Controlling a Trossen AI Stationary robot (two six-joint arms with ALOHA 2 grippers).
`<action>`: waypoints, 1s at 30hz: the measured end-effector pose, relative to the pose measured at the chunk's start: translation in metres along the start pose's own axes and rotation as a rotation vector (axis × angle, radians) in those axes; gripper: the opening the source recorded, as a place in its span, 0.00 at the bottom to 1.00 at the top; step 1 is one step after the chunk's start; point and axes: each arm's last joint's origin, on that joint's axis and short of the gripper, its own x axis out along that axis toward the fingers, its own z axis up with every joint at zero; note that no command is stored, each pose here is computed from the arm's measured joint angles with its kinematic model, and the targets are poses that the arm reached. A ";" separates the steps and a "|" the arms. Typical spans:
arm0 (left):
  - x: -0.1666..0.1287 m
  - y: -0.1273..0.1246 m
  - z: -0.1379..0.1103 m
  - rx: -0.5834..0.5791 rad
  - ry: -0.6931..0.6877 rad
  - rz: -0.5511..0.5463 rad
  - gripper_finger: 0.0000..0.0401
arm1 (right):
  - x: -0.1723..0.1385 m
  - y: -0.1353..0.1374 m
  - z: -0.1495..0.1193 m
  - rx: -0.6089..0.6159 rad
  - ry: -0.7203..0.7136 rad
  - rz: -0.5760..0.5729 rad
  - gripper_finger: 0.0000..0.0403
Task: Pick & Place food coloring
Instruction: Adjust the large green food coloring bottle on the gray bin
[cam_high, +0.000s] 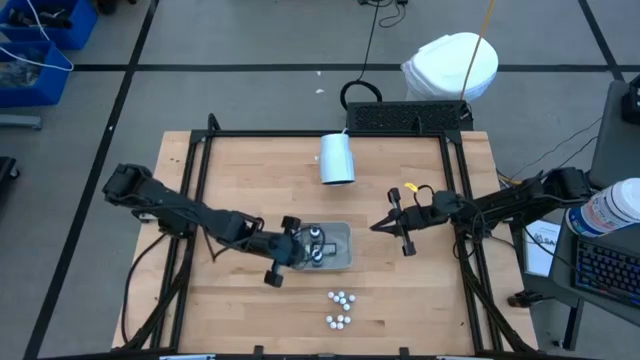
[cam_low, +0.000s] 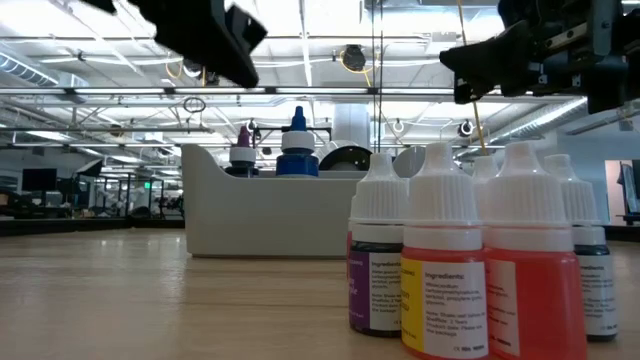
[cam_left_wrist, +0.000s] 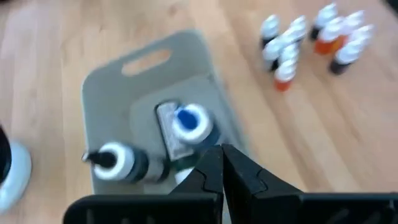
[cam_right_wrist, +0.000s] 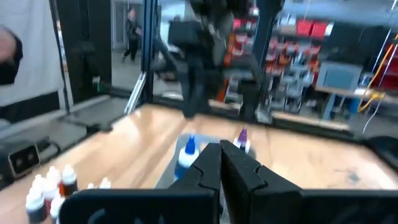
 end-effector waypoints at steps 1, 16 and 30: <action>-0.002 -0.003 0.003 0.011 -0.010 -0.002 0.03 | 0.002 0.000 0.001 0.007 0.028 0.005 0.00; -0.018 -0.040 -0.014 -0.079 0.049 0.069 0.01 | 0.091 0.024 0.066 -0.078 0.645 0.077 0.08; -0.013 -0.067 -0.034 -0.070 0.033 0.083 0.01 | 0.172 0.023 0.003 -0.092 0.868 -0.040 0.46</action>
